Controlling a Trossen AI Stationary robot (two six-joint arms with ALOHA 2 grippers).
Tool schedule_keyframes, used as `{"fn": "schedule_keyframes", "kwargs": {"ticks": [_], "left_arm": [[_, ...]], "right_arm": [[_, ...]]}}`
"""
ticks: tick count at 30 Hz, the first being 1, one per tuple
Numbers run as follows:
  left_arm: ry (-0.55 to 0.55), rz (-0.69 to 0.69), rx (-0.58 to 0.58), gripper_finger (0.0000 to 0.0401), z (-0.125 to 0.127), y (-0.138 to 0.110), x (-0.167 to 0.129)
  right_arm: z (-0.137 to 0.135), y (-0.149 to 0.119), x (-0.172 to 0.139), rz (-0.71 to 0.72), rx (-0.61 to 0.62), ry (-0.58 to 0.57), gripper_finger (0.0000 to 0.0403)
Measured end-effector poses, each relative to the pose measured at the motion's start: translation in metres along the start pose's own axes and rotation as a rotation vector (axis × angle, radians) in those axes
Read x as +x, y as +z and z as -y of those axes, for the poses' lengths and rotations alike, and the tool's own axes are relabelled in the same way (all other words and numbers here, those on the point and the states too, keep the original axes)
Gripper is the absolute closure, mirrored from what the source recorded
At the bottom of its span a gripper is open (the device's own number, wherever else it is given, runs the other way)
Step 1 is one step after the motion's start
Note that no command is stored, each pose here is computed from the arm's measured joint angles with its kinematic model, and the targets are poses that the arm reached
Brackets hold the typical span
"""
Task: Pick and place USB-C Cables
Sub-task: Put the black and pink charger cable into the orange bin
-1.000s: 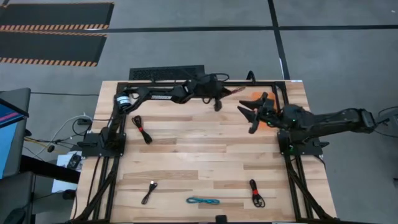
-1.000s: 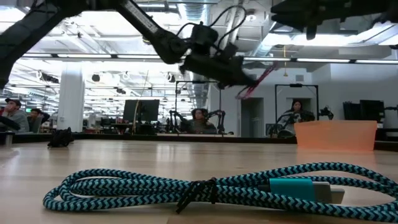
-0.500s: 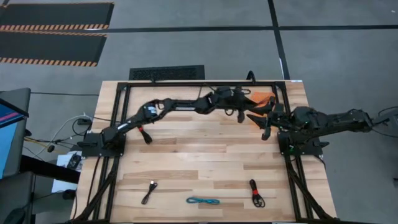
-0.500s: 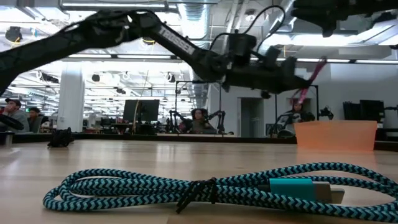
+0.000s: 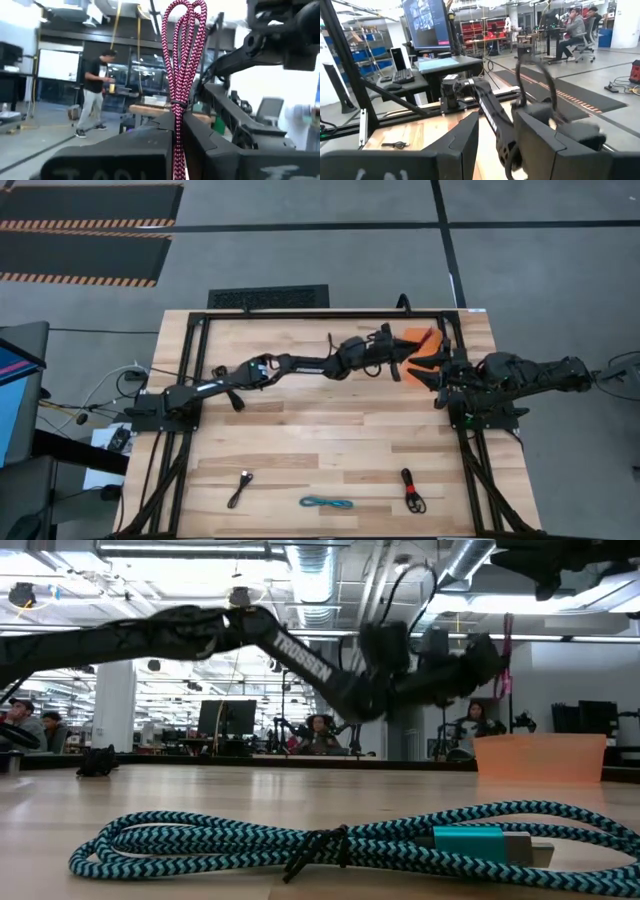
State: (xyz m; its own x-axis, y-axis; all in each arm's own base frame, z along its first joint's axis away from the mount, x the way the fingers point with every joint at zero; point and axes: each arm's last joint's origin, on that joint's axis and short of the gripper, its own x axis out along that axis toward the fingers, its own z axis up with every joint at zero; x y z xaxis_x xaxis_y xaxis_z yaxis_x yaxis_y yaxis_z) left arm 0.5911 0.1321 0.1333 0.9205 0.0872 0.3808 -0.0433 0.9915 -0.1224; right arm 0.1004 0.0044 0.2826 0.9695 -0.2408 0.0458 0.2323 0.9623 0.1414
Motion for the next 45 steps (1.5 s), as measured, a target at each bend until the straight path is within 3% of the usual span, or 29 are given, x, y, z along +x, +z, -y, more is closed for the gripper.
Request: {"fn": "schedule_keyframes", "kwargs": {"ticks": [5, 9, 19, 25, 29, 32, 34, 37, 45], "left_arm": [[0.097, -0.033, -0.085, 0.0401, -0.007, -0.031, -0.013], [0.133, -0.100, -0.141, 0.0401, -0.011, -0.040, -0.015], [0.059, 0.038, -0.098, 0.0401, -0.007, -0.025, -0.014], [0.035, 0.028, -0.095, 0.0401, -0.005, -0.026, -0.014], [-0.053, -0.058, -0.102, 0.0401, 0.002, -0.034, -0.013], [-0.025, -0.177, -0.224, 0.0401, 0.005, -0.042, -0.012], [0.002, -0.274, -0.243, 0.0401, 0.006, -0.042, -0.009], [0.013, -0.362, -0.176, 0.0401, 0.011, -0.037, -0.005], [0.002, -0.413, 0.028, 0.0401, 0.032, -0.013, 0.007]], "right_arm": [[0.000, -0.003, 0.000, -0.027, -0.002, -0.003, 0.0248], [0.000, -0.004, 0.000, -0.039, 0.010, -0.005, 0.0248], [0.001, -0.006, 0.000, -0.055, 0.004, -0.009, 0.0248], [0.001, -0.006, 0.000, -0.060, 0.001, -0.011, 0.0248], [0.001, -0.008, 0.000, -0.079, -0.004, -0.013, 0.0248], [0.001, -0.009, 0.000, -0.089, -0.004, -0.015, 0.0248], [0.001, -0.010, 0.000, -0.092, -0.006, -0.016, 0.0249], [0.001, -0.009, 0.000, -0.091, -0.009, -0.015, 0.0254], [0.001, -0.010, 0.000, -0.099, -0.013, -0.016, 0.0266]]}}
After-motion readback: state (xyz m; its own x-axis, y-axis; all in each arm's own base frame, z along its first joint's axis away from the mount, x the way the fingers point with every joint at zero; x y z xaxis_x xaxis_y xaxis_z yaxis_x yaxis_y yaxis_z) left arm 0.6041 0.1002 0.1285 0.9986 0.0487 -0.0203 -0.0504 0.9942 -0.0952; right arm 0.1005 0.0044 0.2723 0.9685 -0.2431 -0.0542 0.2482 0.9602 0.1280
